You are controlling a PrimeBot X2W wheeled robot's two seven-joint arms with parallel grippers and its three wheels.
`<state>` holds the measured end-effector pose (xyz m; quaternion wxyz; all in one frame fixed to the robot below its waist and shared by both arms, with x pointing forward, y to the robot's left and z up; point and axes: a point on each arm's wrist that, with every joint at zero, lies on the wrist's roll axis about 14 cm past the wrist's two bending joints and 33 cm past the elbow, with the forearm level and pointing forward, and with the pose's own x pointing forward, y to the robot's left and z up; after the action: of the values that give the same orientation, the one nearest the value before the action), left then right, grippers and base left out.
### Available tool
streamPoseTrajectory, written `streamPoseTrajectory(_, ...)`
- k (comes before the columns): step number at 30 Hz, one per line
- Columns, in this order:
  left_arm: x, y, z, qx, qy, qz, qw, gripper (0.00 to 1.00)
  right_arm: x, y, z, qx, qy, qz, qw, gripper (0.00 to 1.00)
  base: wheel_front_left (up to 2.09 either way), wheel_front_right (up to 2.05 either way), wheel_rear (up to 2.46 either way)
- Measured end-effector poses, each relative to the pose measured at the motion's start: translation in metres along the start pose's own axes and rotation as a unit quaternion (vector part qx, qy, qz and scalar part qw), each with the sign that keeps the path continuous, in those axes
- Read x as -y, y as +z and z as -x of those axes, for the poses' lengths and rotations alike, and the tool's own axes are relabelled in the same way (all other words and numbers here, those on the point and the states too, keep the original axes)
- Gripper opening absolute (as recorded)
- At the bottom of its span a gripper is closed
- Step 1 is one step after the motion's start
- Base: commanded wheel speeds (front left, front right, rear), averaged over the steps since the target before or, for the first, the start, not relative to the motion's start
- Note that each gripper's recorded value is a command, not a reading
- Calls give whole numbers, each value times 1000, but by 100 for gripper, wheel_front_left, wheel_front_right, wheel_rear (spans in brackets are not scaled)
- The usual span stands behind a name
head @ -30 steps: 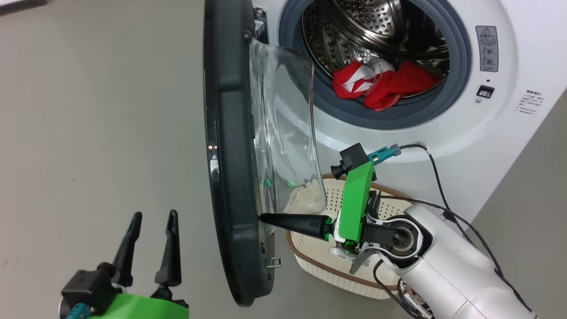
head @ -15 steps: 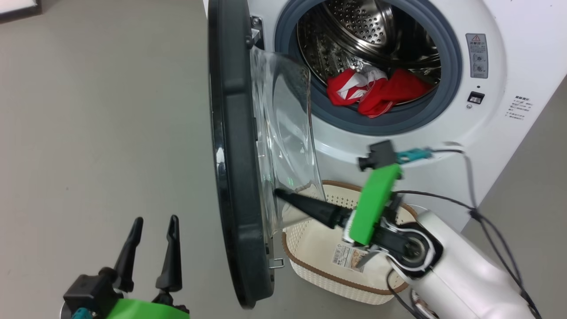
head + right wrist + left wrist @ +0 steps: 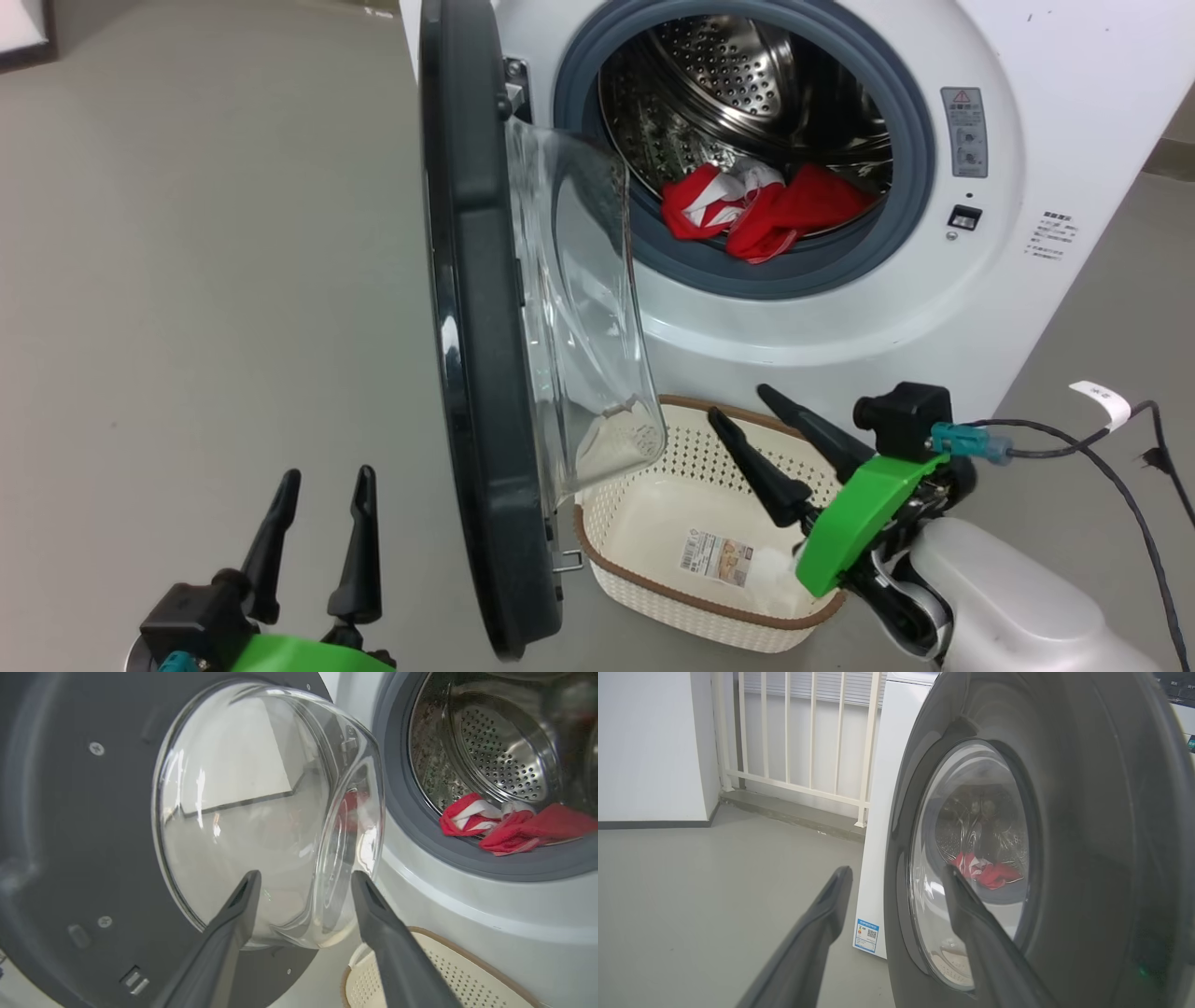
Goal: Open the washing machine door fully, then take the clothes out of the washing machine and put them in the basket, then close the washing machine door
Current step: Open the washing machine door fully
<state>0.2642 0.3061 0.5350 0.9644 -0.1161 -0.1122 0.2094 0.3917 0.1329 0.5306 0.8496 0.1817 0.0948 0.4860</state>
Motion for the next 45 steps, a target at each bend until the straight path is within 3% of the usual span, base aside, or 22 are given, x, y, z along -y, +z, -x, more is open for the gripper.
streamPoseTrajectory(3, 3, 0, -1, 1, -4, 1, 1000, 100, 19, 3, 5, 1, -24, 61, 998, 100, 0, 0, 0)
streamPoseTrajectory(8, 6, -1, -2, -1, -12, -11, 1000, 100, 31, 55, 8, 90, -61, 123, 986, 100, 0, 0, 0)
streamPoseTrajectory(14, 9, -3, -3, -5, -21, -17, 1000, 100, 40, 32, 35, 92, -106, 138, 980, 100, 0, 0, 0)
streamPoseTrajectory(22, 10, -4, -5, -6, -23, -20, 1000, 100, 51, 36, 58, 117, -147, 138, 972, 100, 0, 0, 0)
streamPoseTrajectory(39, 10, -10, -1, -15, -26, -17, 999, 100, 53, 28, 72, 115, -163, 133, 971, 100, 0, 0, 0)
streamPoseTrajectory(41, 10, -10, -2, -15, -26, -17, 999, 74, 54, 27, 73, 113, -165, 132, 971, 100, 0, 0, 0)
streamPoseTrajectory(42, 11, -10, -2, -15, -26, -17, 999, 74, 54, 25, 74, 111, -166, 131, 971, 100, 0, 0, 0)
streamPoseTrajectory(43, 11, -11, -2, -16, -27, -16, 999, 48, 55, 22, 75, 108, -168, 129, 971, 100, 0, 0, 0)
streamPoseTrajectory(44, 11, -11, -2, -16, -27, -16, 999, 33, 56, 20, 76, 105, -169, 128, 972, 100, 0, 0, 0)
streamPoseTrajectory(45, 11, -11, -2, -16, -27, -16, 999, 5, 57, 19, 77, 104, -170, 127, 972, 100, 0, 0, 0)
